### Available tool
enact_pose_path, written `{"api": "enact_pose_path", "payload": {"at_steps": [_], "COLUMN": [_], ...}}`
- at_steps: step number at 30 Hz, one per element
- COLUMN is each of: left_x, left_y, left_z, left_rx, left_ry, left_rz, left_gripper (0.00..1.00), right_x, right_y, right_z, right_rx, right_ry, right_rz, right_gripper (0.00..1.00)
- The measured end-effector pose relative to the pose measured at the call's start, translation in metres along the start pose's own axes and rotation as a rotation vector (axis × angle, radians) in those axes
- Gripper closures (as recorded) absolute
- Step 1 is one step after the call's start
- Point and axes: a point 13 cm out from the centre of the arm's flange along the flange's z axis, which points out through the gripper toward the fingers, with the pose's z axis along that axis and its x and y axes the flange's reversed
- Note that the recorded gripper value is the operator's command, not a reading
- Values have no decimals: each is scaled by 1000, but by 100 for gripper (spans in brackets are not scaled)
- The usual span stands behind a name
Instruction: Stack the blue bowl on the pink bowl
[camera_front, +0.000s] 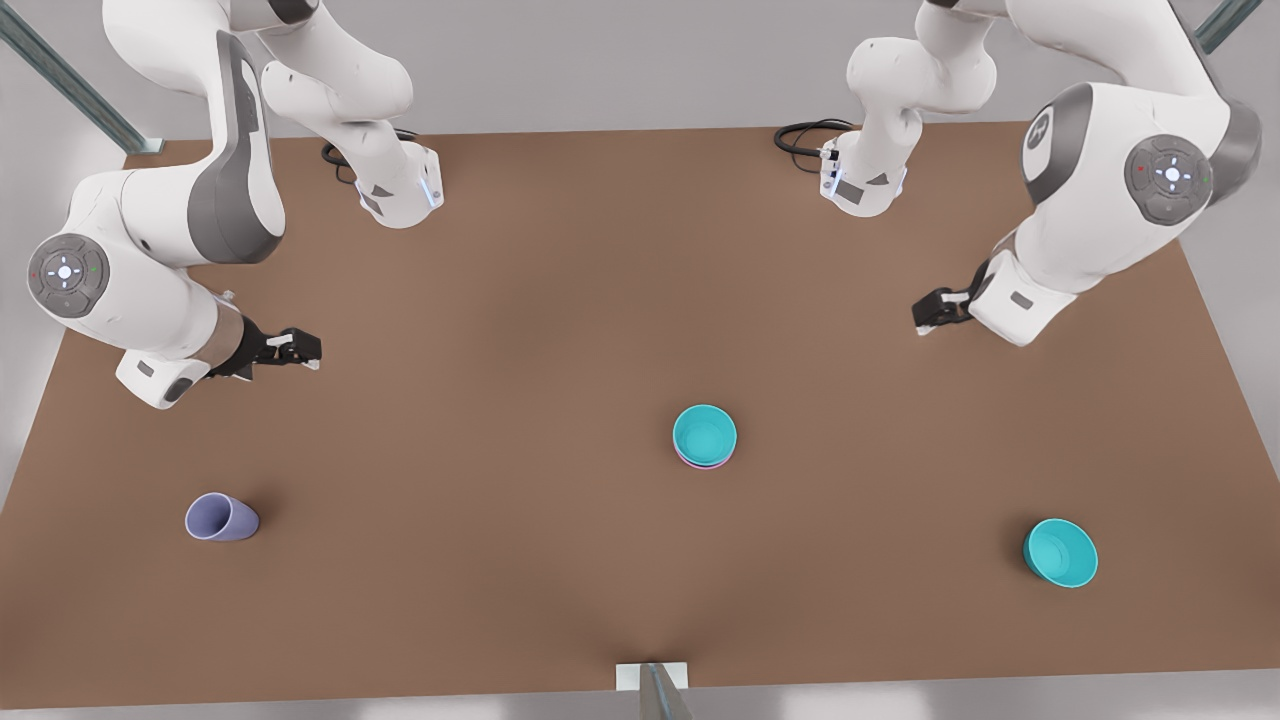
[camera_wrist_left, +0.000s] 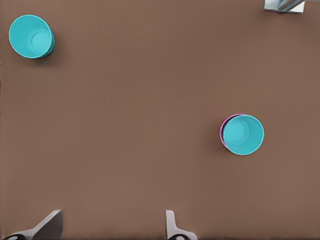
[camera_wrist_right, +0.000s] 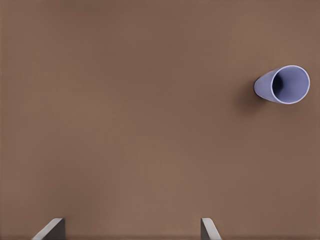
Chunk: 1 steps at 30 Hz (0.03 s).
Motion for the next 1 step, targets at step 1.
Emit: {"api": "enact_pose_path", "payload": {"at_steps": [1], "left_x": [3], "left_y": [0], "left_z": [2], "left_rx": [-9], "left_ry": [11], "left_rz": [11], "left_gripper": [0], "right_x": [0], "right_y": [0], "right_z": [0], "right_rx": [0], "right_ry": [0], "right_rz": [0], "right_gripper": [0]}}
